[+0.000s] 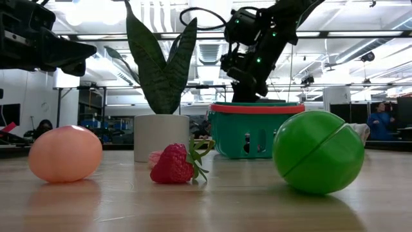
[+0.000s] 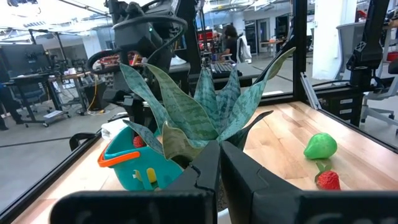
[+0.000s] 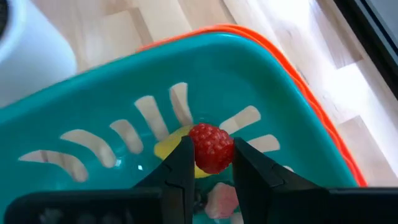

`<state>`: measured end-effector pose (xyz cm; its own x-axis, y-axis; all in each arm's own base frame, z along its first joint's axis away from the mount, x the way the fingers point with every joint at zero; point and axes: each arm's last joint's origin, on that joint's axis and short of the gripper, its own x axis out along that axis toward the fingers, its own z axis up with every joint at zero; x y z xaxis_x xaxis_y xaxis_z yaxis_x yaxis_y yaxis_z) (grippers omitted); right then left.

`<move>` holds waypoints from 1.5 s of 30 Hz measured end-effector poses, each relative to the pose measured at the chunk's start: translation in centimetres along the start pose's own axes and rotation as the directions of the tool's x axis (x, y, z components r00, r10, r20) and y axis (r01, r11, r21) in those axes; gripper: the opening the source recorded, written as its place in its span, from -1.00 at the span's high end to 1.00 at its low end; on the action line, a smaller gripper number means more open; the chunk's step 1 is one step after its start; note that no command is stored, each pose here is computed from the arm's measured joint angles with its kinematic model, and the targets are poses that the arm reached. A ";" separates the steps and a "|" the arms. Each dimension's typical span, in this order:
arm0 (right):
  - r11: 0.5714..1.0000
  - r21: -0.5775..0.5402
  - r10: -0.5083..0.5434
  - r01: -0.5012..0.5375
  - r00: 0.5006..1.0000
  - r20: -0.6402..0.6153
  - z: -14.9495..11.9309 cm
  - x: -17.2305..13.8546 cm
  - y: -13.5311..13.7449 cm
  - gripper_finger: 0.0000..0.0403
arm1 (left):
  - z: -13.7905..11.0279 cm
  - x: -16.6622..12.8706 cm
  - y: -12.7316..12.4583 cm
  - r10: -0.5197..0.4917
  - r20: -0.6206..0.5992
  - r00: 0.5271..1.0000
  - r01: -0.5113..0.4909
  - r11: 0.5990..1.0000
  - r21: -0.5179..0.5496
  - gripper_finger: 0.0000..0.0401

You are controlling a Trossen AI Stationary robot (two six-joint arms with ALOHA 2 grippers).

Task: Build produce basket
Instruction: Put the raspberry into the basket

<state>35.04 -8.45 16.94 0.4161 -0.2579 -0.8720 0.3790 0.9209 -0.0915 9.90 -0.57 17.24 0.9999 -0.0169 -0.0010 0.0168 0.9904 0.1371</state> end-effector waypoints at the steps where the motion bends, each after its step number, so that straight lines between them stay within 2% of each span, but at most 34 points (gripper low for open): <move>1: 1.000 0.001 -0.003 0.003 1.000 -0.003 0.0 0.1 -0.1 0.64 | 0.0 0.0 0.0 0.000 0.000 1.000 0.000 1.000 0.000 1.00; 18: 1.000 0.001 -0.018 0.018 1.000 -0.013 0.0 0.3 -1.4 0.63 | 0.0 0.0 0.0 0.000 0.000 1.000 0.000 1.000 0.000 1.00; 28: 0.999 0.013 -0.033 0.035 0.987 -0.158 -1.4 0.2 -1.8 0.63 | 0.0 0.0 0.0 0.000 0.000 1.000 0.000 1.000 0.000 1.00; 36: 0.999 0.015 -0.034 0.037 0.985 -0.171 -1.6 0.2 -1.8 0.63 | 0.0 0.0 0.0 0.000 0.000 1.000 0.000 1.000 0.000 1.00; 45: 0.999 0.015 -0.034 0.037 0.985 -0.170 -1.5 0.1 -1.8 0.41 | 0.0 0.0 0.0 0.000 0.000 1.000 0.000 1.000 0.000 1.00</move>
<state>33.13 -9.70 16.24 0.2563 -0.2355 -0.9375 0.4065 0.9062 -0.1166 9.90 -0.57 17.24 0.9999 -0.0168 -0.0010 0.0168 0.9904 0.1371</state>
